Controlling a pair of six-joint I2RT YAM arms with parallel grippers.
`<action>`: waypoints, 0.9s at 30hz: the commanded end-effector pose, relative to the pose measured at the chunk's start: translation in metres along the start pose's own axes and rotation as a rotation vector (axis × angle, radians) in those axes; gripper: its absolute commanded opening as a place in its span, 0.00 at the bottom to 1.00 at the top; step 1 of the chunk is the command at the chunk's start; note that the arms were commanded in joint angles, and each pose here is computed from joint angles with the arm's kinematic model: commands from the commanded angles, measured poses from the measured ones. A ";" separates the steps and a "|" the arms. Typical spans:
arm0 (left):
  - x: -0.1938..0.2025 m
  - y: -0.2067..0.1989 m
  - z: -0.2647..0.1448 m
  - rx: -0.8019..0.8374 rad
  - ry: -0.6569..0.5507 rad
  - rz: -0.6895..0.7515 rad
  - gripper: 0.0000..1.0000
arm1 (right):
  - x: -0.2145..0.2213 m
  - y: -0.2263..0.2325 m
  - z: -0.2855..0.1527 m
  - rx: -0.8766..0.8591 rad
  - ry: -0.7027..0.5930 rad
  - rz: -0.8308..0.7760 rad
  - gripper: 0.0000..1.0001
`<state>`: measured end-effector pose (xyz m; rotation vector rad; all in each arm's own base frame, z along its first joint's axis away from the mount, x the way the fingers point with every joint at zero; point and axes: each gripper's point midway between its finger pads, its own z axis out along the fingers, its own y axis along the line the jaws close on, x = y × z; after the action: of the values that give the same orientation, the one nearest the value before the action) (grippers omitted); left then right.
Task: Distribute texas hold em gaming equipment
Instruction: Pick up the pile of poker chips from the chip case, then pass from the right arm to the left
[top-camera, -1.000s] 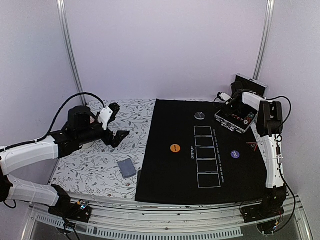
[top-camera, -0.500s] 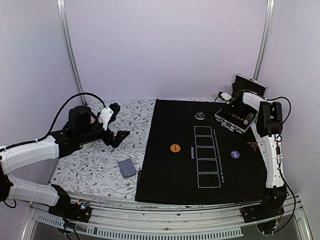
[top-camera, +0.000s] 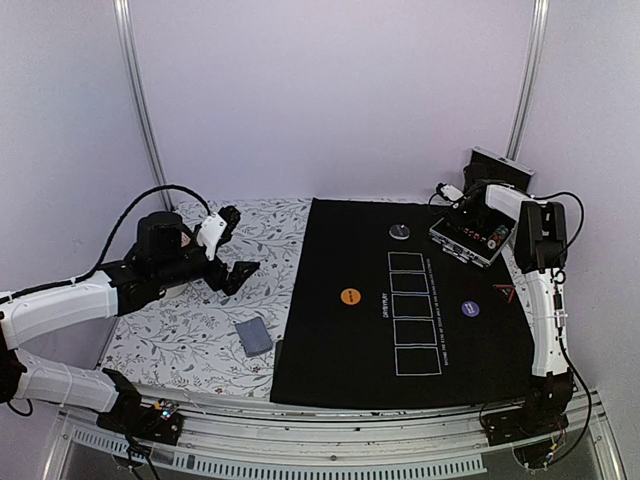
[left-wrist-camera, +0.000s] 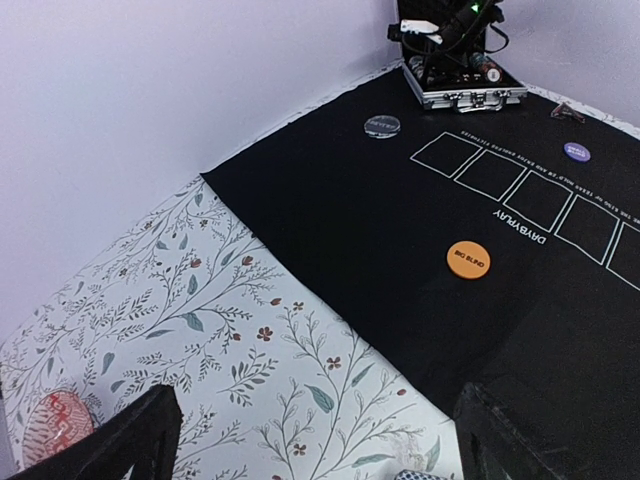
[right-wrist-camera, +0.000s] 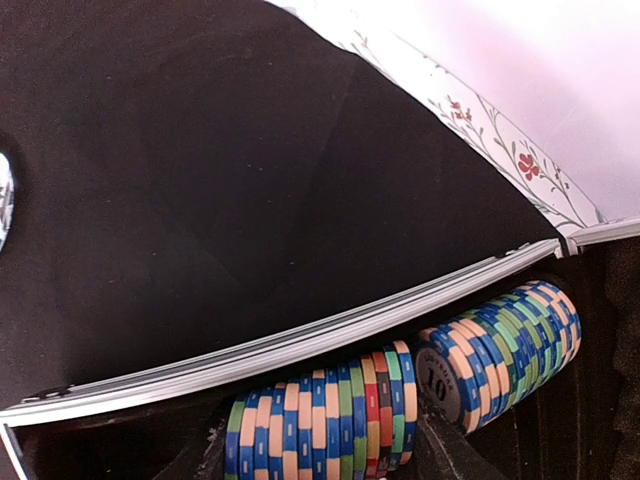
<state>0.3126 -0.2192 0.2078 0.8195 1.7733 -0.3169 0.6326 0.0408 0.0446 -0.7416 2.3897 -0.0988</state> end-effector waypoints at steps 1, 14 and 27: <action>-0.011 0.005 -0.002 -0.006 -0.021 -0.007 0.98 | -0.052 -0.006 -0.049 0.029 -0.139 0.006 0.01; -0.016 0.005 -0.005 -0.003 -0.038 -0.011 0.98 | -0.076 -0.016 -0.096 0.061 -0.206 0.053 0.01; -0.025 0.003 -0.011 0.008 -0.066 -0.017 0.98 | -0.117 0.004 -0.184 -0.041 -0.360 0.218 0.01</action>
<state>0.3105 -0.2203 0.2161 0.8131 1.7546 -0.3349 0.6128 0.0633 0.1849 -0.5391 2.2336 0.0355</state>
